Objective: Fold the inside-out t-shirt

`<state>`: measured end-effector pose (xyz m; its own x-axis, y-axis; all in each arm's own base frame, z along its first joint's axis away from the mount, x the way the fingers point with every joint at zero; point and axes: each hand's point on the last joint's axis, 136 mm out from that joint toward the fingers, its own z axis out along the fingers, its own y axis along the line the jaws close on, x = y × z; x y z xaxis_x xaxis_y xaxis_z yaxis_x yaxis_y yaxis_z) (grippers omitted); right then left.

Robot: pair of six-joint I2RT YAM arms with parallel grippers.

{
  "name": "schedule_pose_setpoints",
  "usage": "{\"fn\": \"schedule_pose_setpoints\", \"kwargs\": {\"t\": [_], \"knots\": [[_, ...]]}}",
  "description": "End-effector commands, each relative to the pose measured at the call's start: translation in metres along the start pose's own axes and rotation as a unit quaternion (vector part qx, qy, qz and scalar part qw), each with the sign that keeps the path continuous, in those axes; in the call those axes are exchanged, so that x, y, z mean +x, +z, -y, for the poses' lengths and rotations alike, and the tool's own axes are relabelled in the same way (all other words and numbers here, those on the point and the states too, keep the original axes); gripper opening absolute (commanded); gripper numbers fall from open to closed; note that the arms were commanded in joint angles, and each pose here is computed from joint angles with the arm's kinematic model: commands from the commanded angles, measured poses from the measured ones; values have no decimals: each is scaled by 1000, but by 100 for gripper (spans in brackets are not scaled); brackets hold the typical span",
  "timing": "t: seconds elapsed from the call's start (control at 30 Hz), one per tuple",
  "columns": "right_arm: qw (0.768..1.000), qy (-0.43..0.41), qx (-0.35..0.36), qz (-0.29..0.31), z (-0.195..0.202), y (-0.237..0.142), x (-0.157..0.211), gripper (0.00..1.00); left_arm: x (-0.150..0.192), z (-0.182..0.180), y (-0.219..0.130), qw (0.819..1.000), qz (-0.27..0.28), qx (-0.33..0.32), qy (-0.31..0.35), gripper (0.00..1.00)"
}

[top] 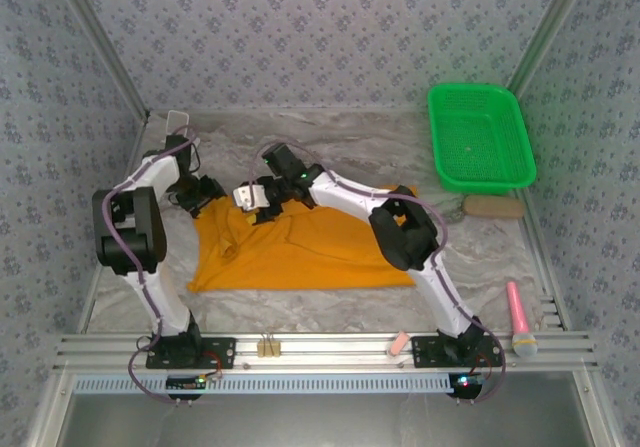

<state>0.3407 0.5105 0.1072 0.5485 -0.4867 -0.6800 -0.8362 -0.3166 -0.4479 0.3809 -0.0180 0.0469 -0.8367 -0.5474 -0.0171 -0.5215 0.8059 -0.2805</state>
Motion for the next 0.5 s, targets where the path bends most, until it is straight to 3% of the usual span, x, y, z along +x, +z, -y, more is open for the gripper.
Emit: {"fn": "schedule_pose_setpoints", "kwargs": {"t": [0.0,0.1,0.2,0.3,0.47], "knots": [[999,31,-40,11,-14,20,-3,60,1,-10,6,999,-12,-30,-10,53],[998,47,-32,2,-13,32,4,53,1,-22,12,998,-20,-51,-18,52],[998,49,-27,-11,-11,34,11,33,1,-32,15,997,-20,-63,-24,50],[998,42,-13,-39,-7,35,21,20,1,-38,18,997,-30,-65,-39,47],[999,48,-1,-22,1,27,11,17,-1,-45,16,996,-23,-69,-43,46]]}}
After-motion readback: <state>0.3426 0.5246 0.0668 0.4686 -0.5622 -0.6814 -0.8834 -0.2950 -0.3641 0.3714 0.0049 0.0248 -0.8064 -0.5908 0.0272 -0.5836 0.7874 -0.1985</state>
